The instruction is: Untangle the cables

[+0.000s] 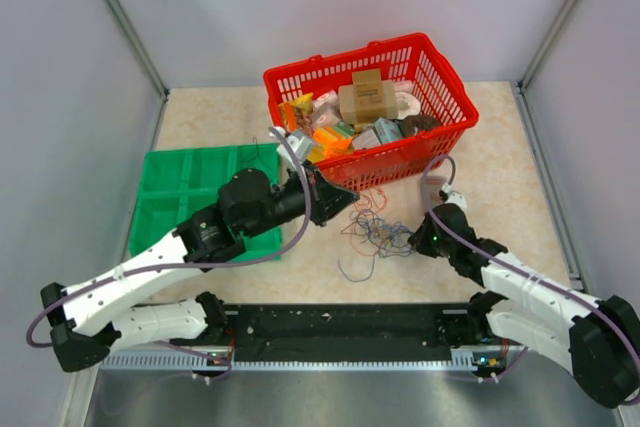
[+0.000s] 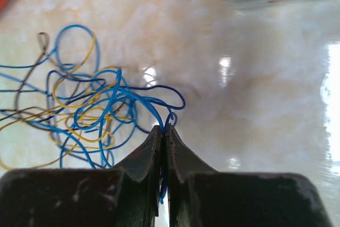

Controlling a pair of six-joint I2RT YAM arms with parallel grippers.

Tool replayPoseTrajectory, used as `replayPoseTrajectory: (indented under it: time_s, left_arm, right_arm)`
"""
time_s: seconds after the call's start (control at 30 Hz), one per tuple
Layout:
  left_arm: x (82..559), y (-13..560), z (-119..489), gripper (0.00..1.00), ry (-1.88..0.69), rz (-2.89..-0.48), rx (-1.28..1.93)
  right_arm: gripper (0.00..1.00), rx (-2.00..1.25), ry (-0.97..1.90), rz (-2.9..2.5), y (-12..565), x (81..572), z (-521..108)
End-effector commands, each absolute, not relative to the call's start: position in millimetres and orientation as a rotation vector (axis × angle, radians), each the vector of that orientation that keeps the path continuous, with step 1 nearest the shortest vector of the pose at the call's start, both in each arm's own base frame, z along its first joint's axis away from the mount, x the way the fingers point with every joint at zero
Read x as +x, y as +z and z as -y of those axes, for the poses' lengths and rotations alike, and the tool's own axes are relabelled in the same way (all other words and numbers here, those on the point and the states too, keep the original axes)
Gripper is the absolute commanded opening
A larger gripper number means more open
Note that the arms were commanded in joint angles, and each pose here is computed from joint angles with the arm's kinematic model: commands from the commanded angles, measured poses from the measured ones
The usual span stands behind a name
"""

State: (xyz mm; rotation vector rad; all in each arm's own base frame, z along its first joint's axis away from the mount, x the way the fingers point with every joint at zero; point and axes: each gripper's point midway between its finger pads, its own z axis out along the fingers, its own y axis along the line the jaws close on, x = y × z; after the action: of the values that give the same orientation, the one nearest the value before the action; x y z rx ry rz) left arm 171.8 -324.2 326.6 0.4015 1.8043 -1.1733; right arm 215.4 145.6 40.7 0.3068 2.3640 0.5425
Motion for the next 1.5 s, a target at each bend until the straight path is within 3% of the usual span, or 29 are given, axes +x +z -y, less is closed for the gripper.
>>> replayPoseTrajectory:
  time_s: [0.0,0.07,0.33,0.5,0.67,0.97,1.2,1.33,1.47]
  left_arm:
    - [139.6,417.7,312.7,0.00,-1.322,-1.525,0.537]
    - [138.4,435.5,300.0,0.00,-1.292,-1.477,0.527]
    - [156.2,462.3,250.1,0.00,-1.052,-1.439,0.427]
    - [189.2,423.8,181.4,0.00,-0.660,-1.678,0.198]
    - [185.5,391.5,101.0,0.00,-0.465,-1.674,-0.032]
    - [231.0,297.7,96.2,0.00,-0.102,-1.823,-0.075]
    - [270.9,247.5,97.6,0.00,-0.187,-1.871,-0.165]
    - [267.5,214.0,92.6,0.00,-0.192,-1.976,-0.313]
    - [253.0,184.9,113.5,0.00,-0.363,-2.057,-0.374]
  right_arm:
    - [0.05,0.478,0.357,-2.351,26.9,222.4,-109.7]
    - [0.14,0.507,0.344,-2.364,23.1,223.6,-105.2]
    - [0.12,0.378,0.412,-2.375,31.7,228.5,-119.8]
    - [0.11,0.350,0.427,-2.352,36.3,227.8,-119.9]
    - [0.11,0.334,0.455,-2.336,39.3,227.6,-122.7]
    - [0.11,0.292,0.503,-2.367,35.8,224.7,-132.0]
    - [0.11,0.298,0.530,-2.328,40.0,222.4,-131.1]
    - [0.11,0.297,0.531,-2.316,41.5,223.0,-130.4]
    - [0.11,0.292,0.525,-2.325,39.3,223.4,-130.8]
